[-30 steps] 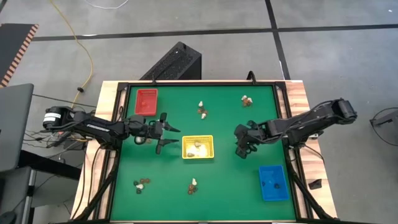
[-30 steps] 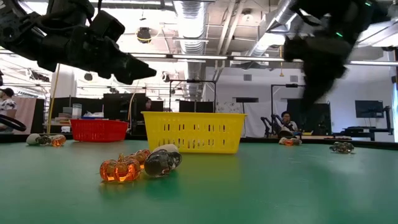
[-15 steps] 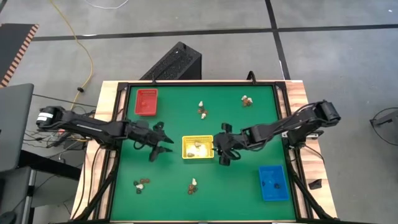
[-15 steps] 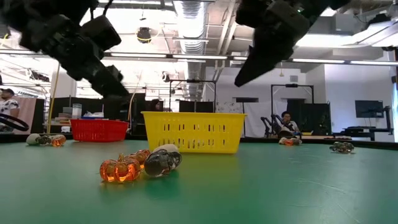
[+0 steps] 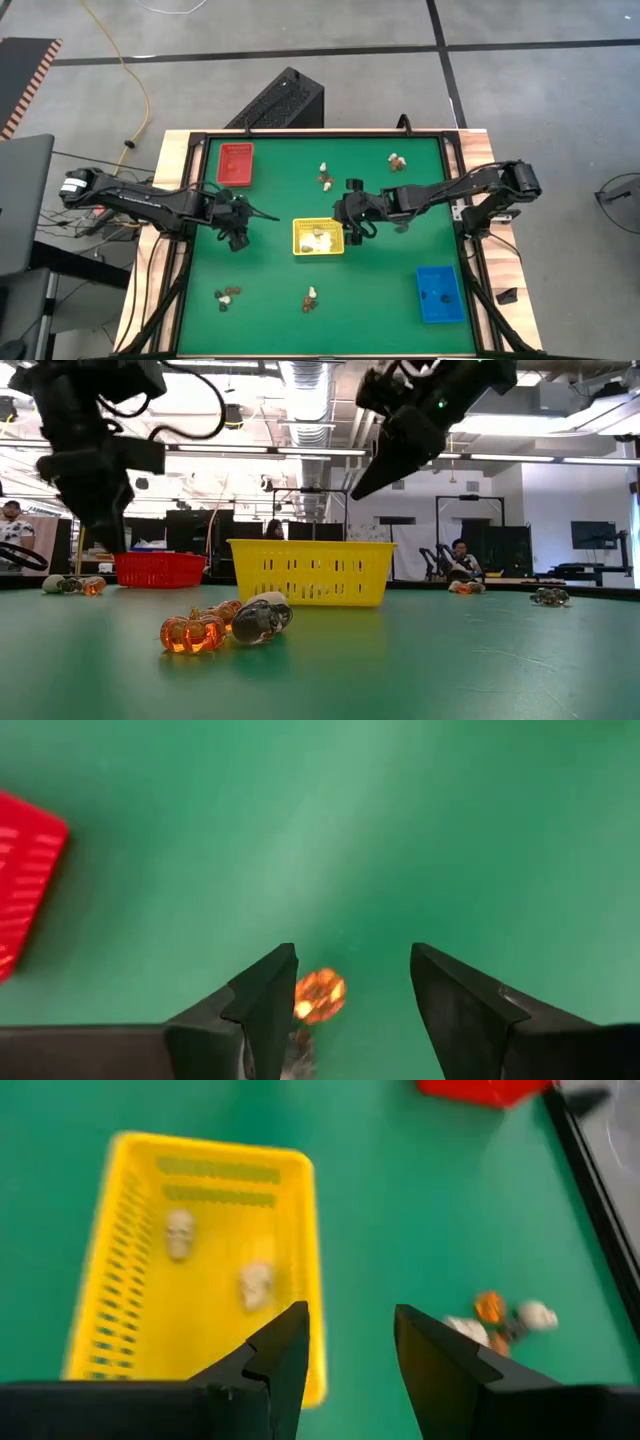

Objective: Sort Halloween decoration
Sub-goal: Put the orange pumpkin toy into the red bin

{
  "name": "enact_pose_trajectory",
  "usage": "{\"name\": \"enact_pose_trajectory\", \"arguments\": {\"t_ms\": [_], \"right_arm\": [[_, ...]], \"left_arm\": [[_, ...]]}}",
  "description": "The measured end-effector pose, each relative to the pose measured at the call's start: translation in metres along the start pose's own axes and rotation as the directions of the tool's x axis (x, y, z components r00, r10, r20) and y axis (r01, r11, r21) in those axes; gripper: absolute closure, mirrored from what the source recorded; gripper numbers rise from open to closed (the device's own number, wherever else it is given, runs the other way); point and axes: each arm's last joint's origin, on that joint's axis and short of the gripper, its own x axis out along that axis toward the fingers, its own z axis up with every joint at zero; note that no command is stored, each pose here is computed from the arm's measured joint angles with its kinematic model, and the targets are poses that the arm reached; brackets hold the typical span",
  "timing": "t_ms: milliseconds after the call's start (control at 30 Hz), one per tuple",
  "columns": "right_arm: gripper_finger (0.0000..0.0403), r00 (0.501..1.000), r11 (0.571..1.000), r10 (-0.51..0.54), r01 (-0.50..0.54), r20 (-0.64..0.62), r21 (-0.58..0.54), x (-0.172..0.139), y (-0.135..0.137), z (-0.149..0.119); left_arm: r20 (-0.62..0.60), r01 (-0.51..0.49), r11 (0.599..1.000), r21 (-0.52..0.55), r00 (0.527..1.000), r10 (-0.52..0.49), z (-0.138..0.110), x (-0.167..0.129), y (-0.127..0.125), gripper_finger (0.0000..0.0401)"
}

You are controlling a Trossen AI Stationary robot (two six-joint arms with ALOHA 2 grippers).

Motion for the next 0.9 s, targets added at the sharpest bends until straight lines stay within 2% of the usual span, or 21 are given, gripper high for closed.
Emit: {"name": "enact_pose_trajectory", "arguments": {"t_ms": [67, 167, 267, 533, 667, 900], "right_arm": [[0.0223, 1.000, 1.000, -0.006, 0.006, -0.021, 0.015, 0.001, -0.003, -0.002], [0.0223, 1.000, 1.000, -0.008, 0.009, -0.027, 0.017, 0.001, -0.005, -0.003], [0.0223, 1.000, 1.000, -0.006, 0.006, -0.024, 0.007, 0.001, -0.004, -0.003], [0.0223, 1.000, 1.000, -0.006, 0.006, -0.019, -0.004, 0.001, -0.005, -0.002], [0.0223, 1.000, 1.000, -0.005, 0.005, -0.018, -0.004, 0.001, -0.005, -0.002], [0.0223, 1.000, 1.000, -0.005, 0.005, -0.019, -0.004, 0.001, -0.005, -0.002]], "left_arm": [[-0.027, -0.035, 0.999, 0.030, 0.999, 0.035, 0.000, 0.007, -0.001, 0.0213], [-0.047, -0.140, 0.990, 0.035, 0.989, 0.141, 0.001, 0.017, 0.002, 0.0213], [-0.093, -0.165, 0.986, 0.018, 0.982, 0.166, 0.003, 0.024, 0.009, 0.0213], [-0.149, -0.066, 0.998, 0.017, 0.987, 0.068, 0.008, 0.027, 0.025, 0.0213], [-0.156, 0.028, 0.999, 0.029, 0.987, -0.023, 0.010, 0.027, 0.024, 0.0213], [-0.169, 0.090, 0.995, 0.050, 0.982, -0.080, 0.009, 0.027, 0.021, 0.0213]]}}
